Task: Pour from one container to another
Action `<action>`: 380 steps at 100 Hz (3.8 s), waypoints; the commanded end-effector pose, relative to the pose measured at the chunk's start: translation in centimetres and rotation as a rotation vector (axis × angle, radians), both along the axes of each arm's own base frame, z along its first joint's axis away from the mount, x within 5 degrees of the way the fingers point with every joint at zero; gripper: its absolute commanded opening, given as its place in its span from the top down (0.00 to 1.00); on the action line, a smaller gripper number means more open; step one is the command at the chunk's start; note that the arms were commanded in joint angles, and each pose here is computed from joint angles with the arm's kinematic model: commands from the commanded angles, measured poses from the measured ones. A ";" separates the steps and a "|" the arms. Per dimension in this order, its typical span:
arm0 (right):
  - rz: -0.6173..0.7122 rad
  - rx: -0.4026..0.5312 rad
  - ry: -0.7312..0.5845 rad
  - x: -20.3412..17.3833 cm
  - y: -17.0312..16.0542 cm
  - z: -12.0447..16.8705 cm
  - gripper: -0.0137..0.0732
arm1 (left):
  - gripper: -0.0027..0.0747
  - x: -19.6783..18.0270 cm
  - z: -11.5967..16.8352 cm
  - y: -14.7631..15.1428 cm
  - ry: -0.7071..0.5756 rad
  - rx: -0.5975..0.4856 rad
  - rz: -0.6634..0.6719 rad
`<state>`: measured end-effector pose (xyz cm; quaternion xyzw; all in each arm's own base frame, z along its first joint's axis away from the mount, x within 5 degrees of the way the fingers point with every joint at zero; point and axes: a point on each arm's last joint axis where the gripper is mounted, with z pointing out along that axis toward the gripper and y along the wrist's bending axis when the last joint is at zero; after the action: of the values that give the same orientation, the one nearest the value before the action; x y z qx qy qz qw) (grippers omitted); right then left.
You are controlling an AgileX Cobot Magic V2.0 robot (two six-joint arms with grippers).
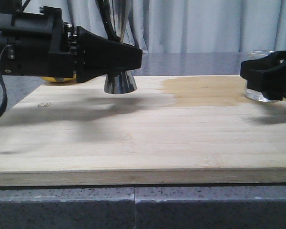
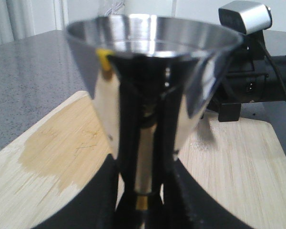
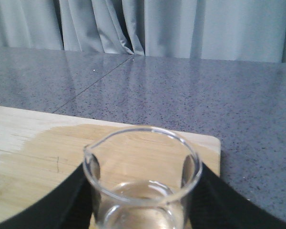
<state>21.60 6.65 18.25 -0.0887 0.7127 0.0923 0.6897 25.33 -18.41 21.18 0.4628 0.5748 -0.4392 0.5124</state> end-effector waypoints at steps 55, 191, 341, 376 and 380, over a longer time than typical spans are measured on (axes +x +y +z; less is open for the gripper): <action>0.009 0.030 -0.153 0.3 0.1 1.9 0.64 | 0.97 -1.2 3.7 -0.2 -0.072 -0.226 -0.106; 0.253 -0.150 -0.235 3.4 3.7 12.0 0.64 | 0.97 -1.3 3.6 -0.2 -0.054 -0.218 -0.116; 0.456 -0.494 -0.295 1.6 10.1 19.6 0.64 | 0.97 -1.5 3.5 -0.2 -0.055 -0.198 -0.137; 0.508 -0.552 -0.330 0.6 11.2 19.6 0.64 | 0.97 -1.5 3.5 -0.2 -0.055 -0.198 -0.137; 0.509 -0.554 -0.331 0.6 11.2 19.6 0.64 | 0.97 -1.5 3.4 -0.3 -0.055 -0.196 -0.139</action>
<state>23.04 17.91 35.10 -0.4686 0.5889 0.0366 0.6575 25.07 -18.44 20.99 0.4736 0.5751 -0.4427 0.4989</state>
